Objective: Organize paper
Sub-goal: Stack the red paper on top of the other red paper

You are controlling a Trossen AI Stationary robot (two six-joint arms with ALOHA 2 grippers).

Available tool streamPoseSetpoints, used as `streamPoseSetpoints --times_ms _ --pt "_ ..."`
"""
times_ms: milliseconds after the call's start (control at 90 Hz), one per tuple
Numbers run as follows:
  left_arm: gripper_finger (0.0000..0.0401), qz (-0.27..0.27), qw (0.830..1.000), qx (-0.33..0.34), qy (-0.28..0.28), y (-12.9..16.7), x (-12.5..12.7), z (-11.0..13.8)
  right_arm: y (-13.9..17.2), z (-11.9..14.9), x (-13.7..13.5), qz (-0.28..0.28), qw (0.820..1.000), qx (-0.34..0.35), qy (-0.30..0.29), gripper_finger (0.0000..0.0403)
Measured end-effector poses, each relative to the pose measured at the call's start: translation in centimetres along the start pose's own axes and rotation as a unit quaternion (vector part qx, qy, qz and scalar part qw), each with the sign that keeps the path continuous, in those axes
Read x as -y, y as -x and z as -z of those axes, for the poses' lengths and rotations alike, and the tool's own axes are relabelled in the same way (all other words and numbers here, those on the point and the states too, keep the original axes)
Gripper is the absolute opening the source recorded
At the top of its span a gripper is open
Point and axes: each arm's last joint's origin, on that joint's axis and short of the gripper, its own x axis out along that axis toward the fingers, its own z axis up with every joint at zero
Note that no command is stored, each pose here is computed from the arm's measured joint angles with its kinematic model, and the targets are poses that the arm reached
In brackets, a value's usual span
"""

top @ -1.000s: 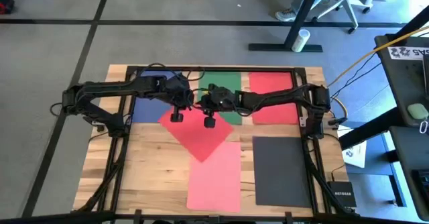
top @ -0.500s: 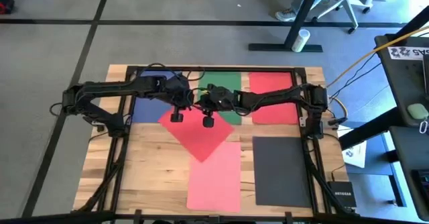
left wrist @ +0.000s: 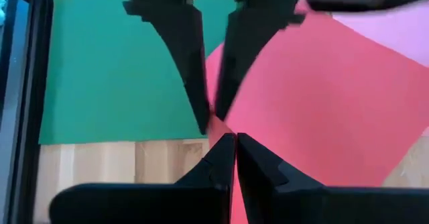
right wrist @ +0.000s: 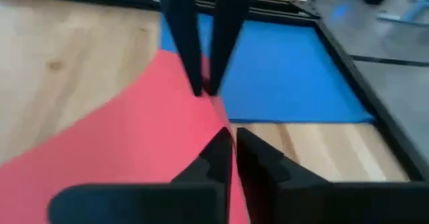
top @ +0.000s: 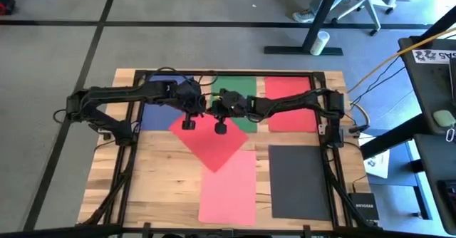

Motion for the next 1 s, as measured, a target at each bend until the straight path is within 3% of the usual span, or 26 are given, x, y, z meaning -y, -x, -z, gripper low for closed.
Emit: streamPoseSetpoints --times_ms 378,656,867,1000 --pt "0.0 0.001 1.0 -0.002 0.03 0.3 0.1 0.1 1.4 -0.7 0.5 0.035 0.999 -0.023 0.002 0.0" --pt "0.0 -0.016 0.995 0.066 0.074 3.9 0.2 0.0 4.6 -1.4 1.5 0.073 0.993 -0.089 0.018 0.0" --pt "0.0 -0.018 0.988 0.126 0.088 6.4 0.9 -0.3 8.5 -1.3 3.0 0.11 0.977 -0.18 0.036 0.0" --pt "0.0 -0.012 0.988 0.13 0.086 6.7 1.4 -0.3 11.5 -1.2 4.2 0.147 0.961 -0.232 0.045 0.0"
